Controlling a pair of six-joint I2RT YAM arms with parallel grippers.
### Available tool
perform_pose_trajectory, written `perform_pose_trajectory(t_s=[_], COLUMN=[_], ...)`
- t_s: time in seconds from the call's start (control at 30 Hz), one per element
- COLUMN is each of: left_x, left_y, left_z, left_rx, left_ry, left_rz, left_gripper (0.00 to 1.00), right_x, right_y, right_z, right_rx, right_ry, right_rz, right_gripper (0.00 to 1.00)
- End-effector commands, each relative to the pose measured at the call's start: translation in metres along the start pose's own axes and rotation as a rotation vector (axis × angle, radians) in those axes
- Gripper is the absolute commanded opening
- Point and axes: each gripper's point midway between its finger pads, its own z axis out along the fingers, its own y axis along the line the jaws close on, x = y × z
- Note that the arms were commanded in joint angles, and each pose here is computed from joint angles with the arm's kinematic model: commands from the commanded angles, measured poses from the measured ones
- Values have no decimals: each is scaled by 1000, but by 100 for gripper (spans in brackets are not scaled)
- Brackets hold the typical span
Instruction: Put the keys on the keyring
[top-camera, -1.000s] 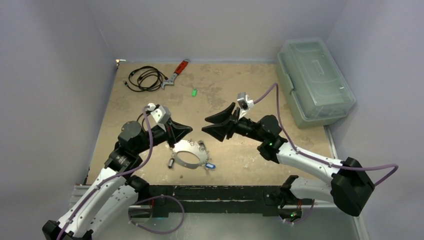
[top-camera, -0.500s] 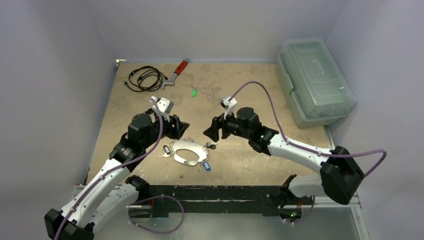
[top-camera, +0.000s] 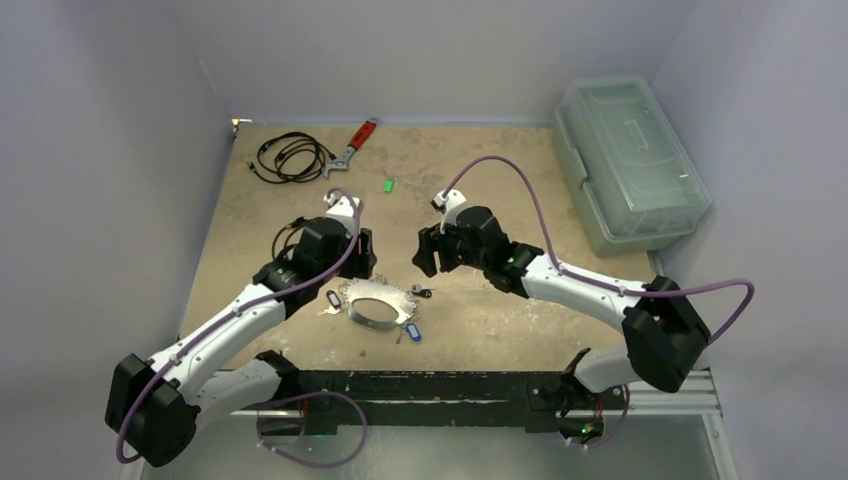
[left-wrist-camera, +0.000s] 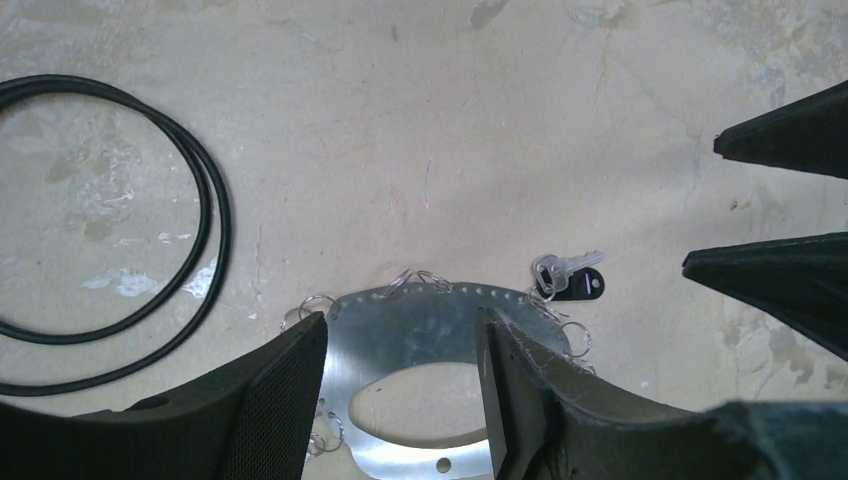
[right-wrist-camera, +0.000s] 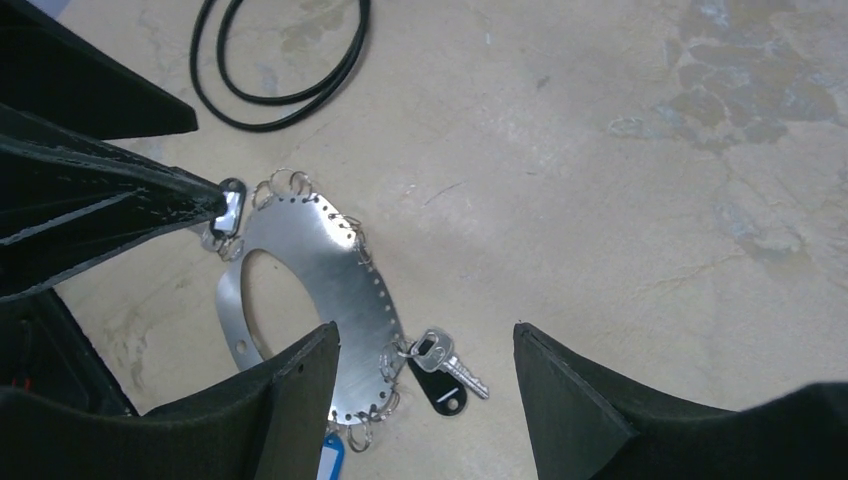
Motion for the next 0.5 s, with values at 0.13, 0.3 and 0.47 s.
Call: perform_pose_trajectory(t_s=[0.13, 0.3, 0.47], left_x=[-50, -56, -64], left_y=[-4, 9, 15], left_z=[-23, -33, -48], left_rx=[-67, -87, -107], left_ry=[-58, -161, -229], left_rz=[67, 186, 162], left_gripper=[55, 57, 61], right_x=[-10, -11, -12], right_y=[44, 52, 56], right_z=[8, 20, 34], right_rx=[-249, -292, -262], right_ry=[-36, -59, -108], right_rz=[-35, -18, -36], right_gripper=[62, 56, 52])
